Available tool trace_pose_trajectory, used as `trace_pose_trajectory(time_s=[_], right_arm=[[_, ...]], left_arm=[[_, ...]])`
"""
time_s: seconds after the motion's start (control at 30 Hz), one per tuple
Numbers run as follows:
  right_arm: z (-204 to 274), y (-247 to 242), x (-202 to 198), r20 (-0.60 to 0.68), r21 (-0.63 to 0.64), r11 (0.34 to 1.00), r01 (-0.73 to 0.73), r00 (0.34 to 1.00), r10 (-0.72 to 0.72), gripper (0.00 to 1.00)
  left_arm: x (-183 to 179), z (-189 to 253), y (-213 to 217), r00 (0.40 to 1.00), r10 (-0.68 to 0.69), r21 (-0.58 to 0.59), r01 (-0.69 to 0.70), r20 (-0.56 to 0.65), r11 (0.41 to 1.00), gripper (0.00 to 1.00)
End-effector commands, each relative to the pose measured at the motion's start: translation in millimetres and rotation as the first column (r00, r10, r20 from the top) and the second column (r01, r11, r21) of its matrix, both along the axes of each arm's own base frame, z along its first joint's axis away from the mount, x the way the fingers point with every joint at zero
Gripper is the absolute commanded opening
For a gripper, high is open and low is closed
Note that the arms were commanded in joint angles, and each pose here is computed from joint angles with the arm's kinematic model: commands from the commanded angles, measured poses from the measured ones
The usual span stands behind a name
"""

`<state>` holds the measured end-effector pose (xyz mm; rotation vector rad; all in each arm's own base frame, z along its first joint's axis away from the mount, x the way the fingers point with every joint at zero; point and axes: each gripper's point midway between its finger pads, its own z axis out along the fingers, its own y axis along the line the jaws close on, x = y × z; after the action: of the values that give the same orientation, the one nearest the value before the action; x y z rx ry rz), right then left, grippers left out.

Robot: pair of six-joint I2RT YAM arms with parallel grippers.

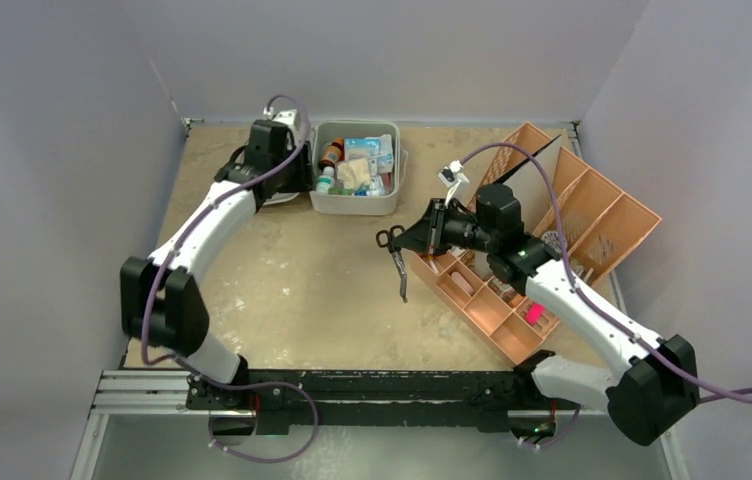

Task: Organize the medicine kit
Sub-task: Move the medicine box to the center of the board.

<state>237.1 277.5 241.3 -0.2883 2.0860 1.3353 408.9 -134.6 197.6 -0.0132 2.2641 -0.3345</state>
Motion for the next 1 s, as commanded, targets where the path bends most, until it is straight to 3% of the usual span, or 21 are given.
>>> trace_pose_trajectory(time_s=[0.0, 0.2, 0.5, 0.87, 0.97], right_arm=[[20, -12, 0, 0.090, -0.045, 0.998, 0.035, 0.995, -0.031, 0.00], [27, -19, -4, 0.131, -0.060, 0.997, 0.047, 0.991, -0.039, 0.00], [38, -20, -5, 0.161, -0.059, 0.997, 0.044, 0.986, -0.034, 0.00], [41, -18, -3, 0.164, -0.053, 0.998, 0.043, 0.986, -0.034, 0.00], [41, -18, -2, 0.161, -0.053, 0.998, 0.046, 0.986, -0.037, 0.00]], left_arm=[[51, 3, 14, 0.997, 0.050, 0.121, -0.057, 0.055, 0.991, 0.48], [94, -24, 7, 1.000, 0.010, 0.197, -0.011, 0.004, 0.980, 0.63], [124, -58, 27, 0.997, 0.059, 0.282, -0.045, -0.041, 0.958, 0.64], [127, -93, 19, 0.992, -0.062, 0.312, 0.092, -0.105, 0.945, 0.62], [124, -98, 24, 0.991, -0.048, 0.333, 0.087, -0.124, 0.939, 0.55]])
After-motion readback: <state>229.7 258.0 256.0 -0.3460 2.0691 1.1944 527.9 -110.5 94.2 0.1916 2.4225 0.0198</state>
